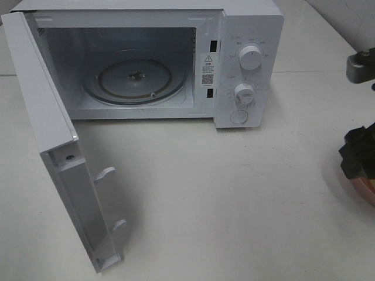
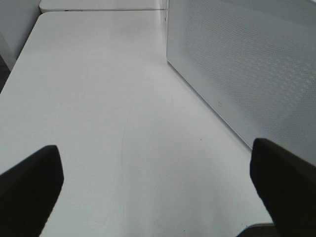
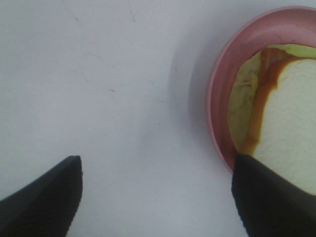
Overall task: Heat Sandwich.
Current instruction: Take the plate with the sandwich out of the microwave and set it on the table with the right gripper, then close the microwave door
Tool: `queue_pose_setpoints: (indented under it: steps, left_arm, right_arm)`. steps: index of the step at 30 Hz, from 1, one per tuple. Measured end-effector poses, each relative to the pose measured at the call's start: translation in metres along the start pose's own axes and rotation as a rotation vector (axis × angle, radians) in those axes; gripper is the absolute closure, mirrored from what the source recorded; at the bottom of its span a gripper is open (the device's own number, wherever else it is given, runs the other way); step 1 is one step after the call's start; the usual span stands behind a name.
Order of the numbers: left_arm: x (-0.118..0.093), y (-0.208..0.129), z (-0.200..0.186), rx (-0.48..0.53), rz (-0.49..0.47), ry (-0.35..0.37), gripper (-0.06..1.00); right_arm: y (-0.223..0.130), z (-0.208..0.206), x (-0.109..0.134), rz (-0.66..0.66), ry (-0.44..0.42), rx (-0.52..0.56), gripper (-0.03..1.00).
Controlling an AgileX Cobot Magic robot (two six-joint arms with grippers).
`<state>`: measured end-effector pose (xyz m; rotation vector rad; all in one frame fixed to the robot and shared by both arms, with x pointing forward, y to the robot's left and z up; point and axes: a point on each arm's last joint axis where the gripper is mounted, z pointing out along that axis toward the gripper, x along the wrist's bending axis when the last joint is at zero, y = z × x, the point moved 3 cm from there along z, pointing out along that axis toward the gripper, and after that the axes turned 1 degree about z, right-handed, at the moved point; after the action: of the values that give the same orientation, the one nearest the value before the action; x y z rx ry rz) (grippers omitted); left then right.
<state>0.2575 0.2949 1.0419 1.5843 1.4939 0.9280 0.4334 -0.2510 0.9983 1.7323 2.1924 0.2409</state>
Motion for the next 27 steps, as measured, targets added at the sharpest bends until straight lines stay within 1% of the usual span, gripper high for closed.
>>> queue_pose_setpoints:
  steps: [1,3,6,10,13,15,18,19,21,23,24,27]
  left_arm:
    - [0.0,0.0,0.0,0.0,0.0,0.0,-0.03]
    - [0.0,0.0,0.0,0.0,0.0,0.0,-0.03]
    - [0.0,0.0,0.0,0.0,0.0,0.0,-0.03]
    - [0.0,0.0,0.0,0.0,0.0,0.0,-0.03]
    - [0.0,0.0,0.0,0.0,0.0,0.0,-0.03]
    - [0.0,0.0,0.0,0.0,0.0,0.0,-0.03]
    - [0.0,0.0,0.0,0.0,0.0,0.0,-0.03]
    - [0.0,0.0,0.0,0.0,0.0,0.0,-0.03]
    - [0.0,0.0,0.0,0.0,0.0,0.0,-0.03]
    - [0.0,0.0,0.0,0.0,0.0,0.0,-0.03]
    - [0.0,0.0,0.0,0.0,0.0,0.0,-0.03]
    - [0.0,0.0,0.0,0.0,0.0,0.0,-0.03]
  right_arm:
    - [-0.005,-0.012,-0.001,0.003,0.02,-0.03,0.17]
    - [-0.007,-0.016,-0.001,-0.002,0.027,-0.039,0.18]
    - [-0.013,-0.027,-0.004,-0.004,0.031,-0.066,0.18]
    - [-0.034,-0.055,-0.012,-0.012,0.027,-0.121,0.2]
    - [-0.04,-0.062,-0.014,-0.005,0.029,-0.14,0.2]
    - [-0.051,-0.074,-0.017,0.011,0.035,-0.178,0.2]
    - [-0.058,-0.081,-0.018,0.021,0.042,-0.203,0.2]
    - [-0.065,-0.088,-0.02,0.025,0.052,-0.241,0.2]
    - [-0.068,-0.091,-0.021,0.026,0.055,-0.262,0.2]
    - [-0.075,-0.098,-0.022,0.021,0.059,-0.313,0.2]
    - [-0.085,-0.101,-0.024,0.023,0.061,-0.356,0.2]
    - [-0.095,-0.098,-0.024,0.034,0.06,-0.381,0.2]
